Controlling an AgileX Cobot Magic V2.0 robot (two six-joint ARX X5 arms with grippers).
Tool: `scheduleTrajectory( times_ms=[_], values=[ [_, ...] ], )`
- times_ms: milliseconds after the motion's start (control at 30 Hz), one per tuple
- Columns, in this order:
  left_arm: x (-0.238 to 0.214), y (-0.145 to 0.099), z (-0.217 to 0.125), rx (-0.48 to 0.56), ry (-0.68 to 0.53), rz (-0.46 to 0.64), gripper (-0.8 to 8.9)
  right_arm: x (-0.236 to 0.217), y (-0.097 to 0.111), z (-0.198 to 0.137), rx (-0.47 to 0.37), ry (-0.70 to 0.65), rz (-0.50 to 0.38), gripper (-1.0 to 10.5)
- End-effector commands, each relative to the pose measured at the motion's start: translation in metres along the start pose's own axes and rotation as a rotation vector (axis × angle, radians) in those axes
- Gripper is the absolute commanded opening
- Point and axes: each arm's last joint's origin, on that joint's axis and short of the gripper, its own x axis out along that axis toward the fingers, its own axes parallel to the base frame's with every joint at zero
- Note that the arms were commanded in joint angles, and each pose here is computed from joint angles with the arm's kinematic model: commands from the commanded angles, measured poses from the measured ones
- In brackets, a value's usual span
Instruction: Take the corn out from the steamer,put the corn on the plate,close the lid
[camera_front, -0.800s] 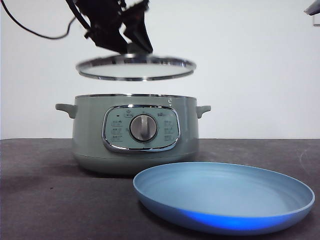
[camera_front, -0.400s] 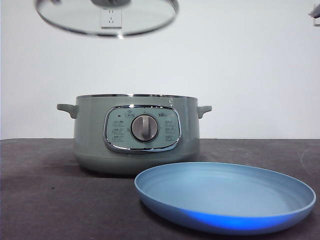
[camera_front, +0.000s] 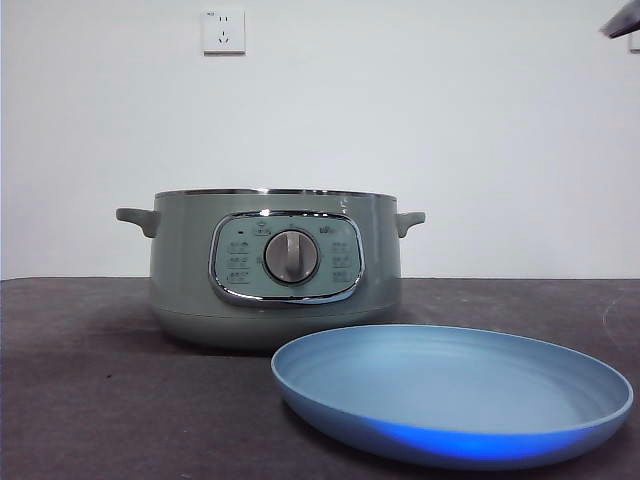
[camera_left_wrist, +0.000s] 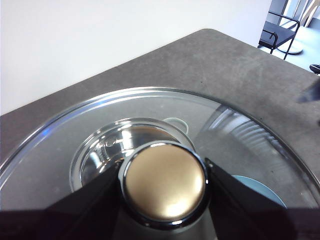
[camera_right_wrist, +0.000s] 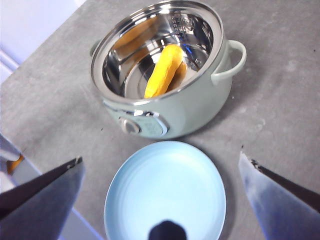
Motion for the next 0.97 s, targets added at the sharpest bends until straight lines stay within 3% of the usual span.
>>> scheduleTrajectory(
  times_ms=[33,333,633,967],
  values=[
    [-0.022,-0.005,0.004,0.043,-0.074,0.004,-0.06,0.009,-0.002,0.006,0.017,-0.017,0.016,5.7],
    [-0.058,-0.018,-0.013,0.055,-0.055,0.002,-0.06,0.064,0.007,0.028,0.003,-0.065,0.114,5.7],
    [-0.072,-0.027,-0.052,0.045,-0.023,-0.003,-0.06,0.143,0.031,0.043,-0.056,0.002,0.106,5.7],
    [-0.097,-0.038,-0.081,0.039,-0.025,-0.002,-0.06,0.228,0.047,0.085,-0.095,0.053,0.054,5.7]
  ],
)
